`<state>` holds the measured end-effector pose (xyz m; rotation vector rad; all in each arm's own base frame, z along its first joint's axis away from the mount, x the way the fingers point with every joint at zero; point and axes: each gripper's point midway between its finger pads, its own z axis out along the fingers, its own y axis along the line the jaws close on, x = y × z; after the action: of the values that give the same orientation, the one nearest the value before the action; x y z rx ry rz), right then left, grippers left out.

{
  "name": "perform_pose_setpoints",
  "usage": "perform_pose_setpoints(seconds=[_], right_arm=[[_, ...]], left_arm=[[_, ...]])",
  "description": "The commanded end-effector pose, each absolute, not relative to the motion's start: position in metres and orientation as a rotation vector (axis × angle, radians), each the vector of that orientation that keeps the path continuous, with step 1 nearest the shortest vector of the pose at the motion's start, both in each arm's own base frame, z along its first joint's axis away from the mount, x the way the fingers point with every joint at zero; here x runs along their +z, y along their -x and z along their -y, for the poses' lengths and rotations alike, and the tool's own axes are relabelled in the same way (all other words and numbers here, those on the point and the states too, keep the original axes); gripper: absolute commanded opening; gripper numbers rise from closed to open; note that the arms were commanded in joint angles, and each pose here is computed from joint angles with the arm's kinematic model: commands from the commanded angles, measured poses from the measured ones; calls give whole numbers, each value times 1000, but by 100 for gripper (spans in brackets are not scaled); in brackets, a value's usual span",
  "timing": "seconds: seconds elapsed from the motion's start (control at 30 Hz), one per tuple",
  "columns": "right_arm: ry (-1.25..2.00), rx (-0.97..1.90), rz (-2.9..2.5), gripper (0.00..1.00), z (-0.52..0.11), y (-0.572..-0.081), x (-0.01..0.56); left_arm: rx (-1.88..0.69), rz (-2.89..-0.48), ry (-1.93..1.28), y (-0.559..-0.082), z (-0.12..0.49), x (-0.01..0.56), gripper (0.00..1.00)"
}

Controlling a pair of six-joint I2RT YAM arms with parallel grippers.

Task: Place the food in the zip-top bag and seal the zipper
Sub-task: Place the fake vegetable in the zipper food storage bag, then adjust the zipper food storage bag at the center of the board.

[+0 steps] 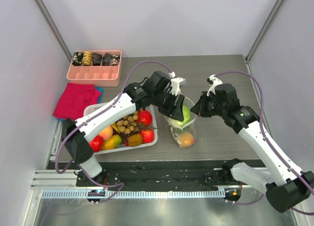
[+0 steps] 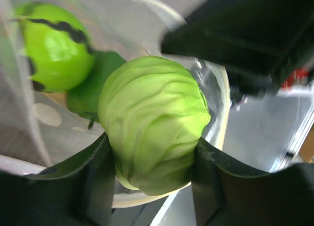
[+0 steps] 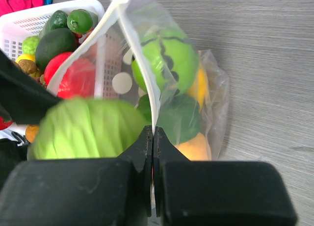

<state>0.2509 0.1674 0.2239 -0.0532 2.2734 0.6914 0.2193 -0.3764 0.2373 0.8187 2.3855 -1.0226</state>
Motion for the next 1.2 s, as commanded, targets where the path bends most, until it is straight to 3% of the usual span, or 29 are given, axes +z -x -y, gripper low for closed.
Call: perform_pose_setpoints(seconds=[0.0,0.1,0.17,0.2,0.4,0.57,0.73,1.0,1.17], right_arm=[[62,696,-2138,1,-167,-261,258],[87,726,-2122,1,-170,-257,262],[104,739,-2109,1,-172,-255,264],[115,750,-2110,1,-173,-254,264],[193,771,-2087,1,-176,-245,266],[156,724,-2103,1,-167,-243,261],[128,758,-2100,1,-166,-234,258],[139,798,-2079,1,-169,-227,262],[138,824,-2064,1,-170,-223,263]], left_arm=[[-1065,-2353,-1078,-176,374,250,57],[-1026,-2381,-1119,-172,373,240,75],[-975,-2354,-1122,-179,371,243,96],[-957,-2346,-1123,-181,369,247,100],[-990,-2199,-1023,-215,350,298,100],[-883,-2135,-720,-271,304,333,97],[-801,-2175,-661,-279,300,304,84],[-877,-2276,-874,-241,351,262,88],[-770,-2354,-904,-241,361,232,74]])
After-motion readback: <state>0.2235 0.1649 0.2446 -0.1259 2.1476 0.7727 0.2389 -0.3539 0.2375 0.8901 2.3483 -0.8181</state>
